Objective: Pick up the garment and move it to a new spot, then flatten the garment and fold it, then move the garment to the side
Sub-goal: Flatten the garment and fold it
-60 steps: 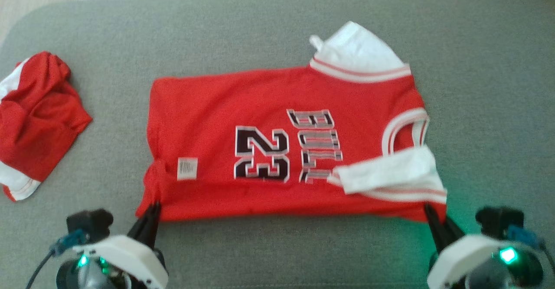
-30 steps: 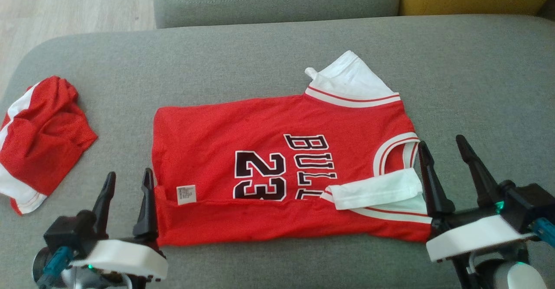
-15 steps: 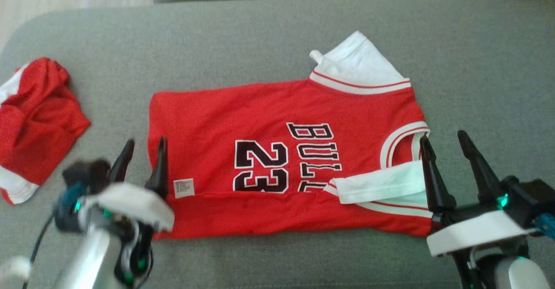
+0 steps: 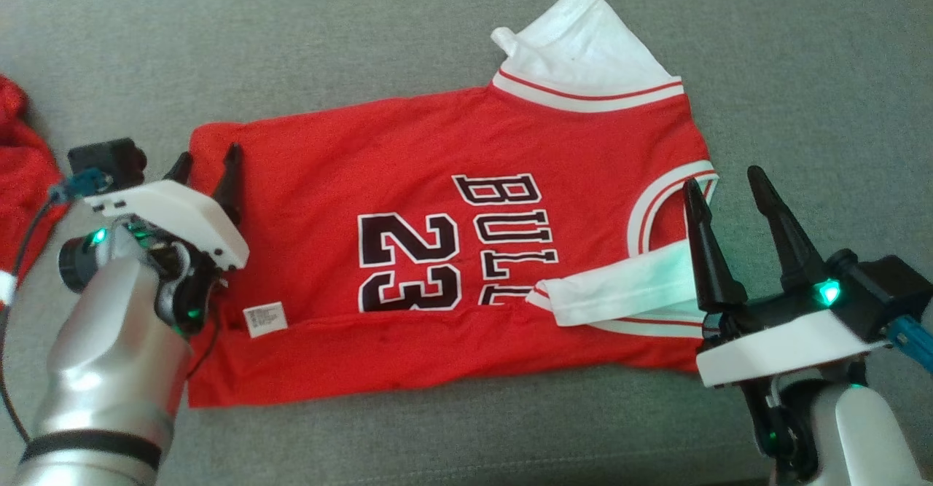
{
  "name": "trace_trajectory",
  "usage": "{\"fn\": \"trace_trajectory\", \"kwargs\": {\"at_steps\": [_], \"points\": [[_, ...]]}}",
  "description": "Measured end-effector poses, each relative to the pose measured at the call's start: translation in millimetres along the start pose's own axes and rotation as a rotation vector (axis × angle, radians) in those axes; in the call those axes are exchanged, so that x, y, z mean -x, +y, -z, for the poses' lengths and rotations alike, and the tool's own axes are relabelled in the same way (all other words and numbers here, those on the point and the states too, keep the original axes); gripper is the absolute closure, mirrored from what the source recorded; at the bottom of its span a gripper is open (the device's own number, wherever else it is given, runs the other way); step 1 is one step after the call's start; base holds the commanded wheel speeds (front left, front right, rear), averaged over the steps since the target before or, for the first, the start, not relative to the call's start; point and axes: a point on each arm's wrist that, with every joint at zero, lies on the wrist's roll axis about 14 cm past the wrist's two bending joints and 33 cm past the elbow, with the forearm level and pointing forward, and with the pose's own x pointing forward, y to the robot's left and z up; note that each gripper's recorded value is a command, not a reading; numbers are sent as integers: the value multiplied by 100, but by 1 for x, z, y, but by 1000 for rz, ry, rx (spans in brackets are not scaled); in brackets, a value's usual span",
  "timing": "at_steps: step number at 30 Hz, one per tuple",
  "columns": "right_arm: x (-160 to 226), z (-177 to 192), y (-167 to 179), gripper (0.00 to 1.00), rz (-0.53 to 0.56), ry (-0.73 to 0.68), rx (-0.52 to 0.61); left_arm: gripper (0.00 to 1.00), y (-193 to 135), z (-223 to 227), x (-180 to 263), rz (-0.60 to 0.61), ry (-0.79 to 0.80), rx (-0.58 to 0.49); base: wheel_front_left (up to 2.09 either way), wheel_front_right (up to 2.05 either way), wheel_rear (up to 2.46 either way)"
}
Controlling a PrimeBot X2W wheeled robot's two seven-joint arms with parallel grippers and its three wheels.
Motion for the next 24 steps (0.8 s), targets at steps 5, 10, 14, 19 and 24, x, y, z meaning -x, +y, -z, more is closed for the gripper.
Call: {"fn": "trace_trajectory", "kwargs": {"at_steps": [5,10,14,19,24], "points": [[1,8,-11,0,33,21,-13,97,3,8,-16,-1,65,16,0,0,0],[1,13,-20,0,57,35,-13,100,0,9,-20,22,67,-21,0,0,0],[-10,8,-28,0,72,24,-2,100,-2,8,-19,26,43,-34,0,0,0],[-46,-1,-40,0,79,9,11,100,-17,6,-20,53,28,-20,0,0,0],[-97,10,-41,0,29,64,21,100,-37,-5,-25,88,3,-10,0,0,0]]}}
